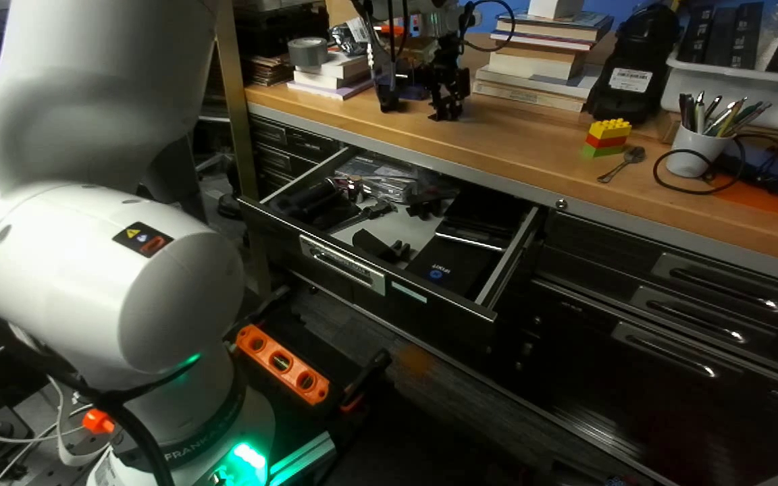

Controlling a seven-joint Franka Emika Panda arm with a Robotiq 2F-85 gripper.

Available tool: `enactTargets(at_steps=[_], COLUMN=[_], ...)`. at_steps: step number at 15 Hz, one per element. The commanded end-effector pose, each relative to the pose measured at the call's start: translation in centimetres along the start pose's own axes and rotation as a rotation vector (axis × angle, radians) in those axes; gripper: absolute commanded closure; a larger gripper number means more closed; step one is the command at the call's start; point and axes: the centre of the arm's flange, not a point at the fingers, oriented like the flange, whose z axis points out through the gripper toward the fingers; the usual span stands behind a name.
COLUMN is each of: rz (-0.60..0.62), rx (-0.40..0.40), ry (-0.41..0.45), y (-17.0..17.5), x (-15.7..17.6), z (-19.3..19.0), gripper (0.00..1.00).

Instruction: Open the topmost drawer, remove some things from it and put them on the table

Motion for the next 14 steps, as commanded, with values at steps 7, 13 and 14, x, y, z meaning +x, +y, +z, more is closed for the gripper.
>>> enactTargets(at_steps=[7,13,14], rz=[0.048,0.099,0.117], rx=[0.011,0.006,-0.002], ry=[-0.218,-0.287,-0.279], y=[9.9,15.1,15.6], x=[-5.8,-11.5,-12.6], z=[-4.7,-3.3,-2.3], gripper=[0.0,0.0,0.0])
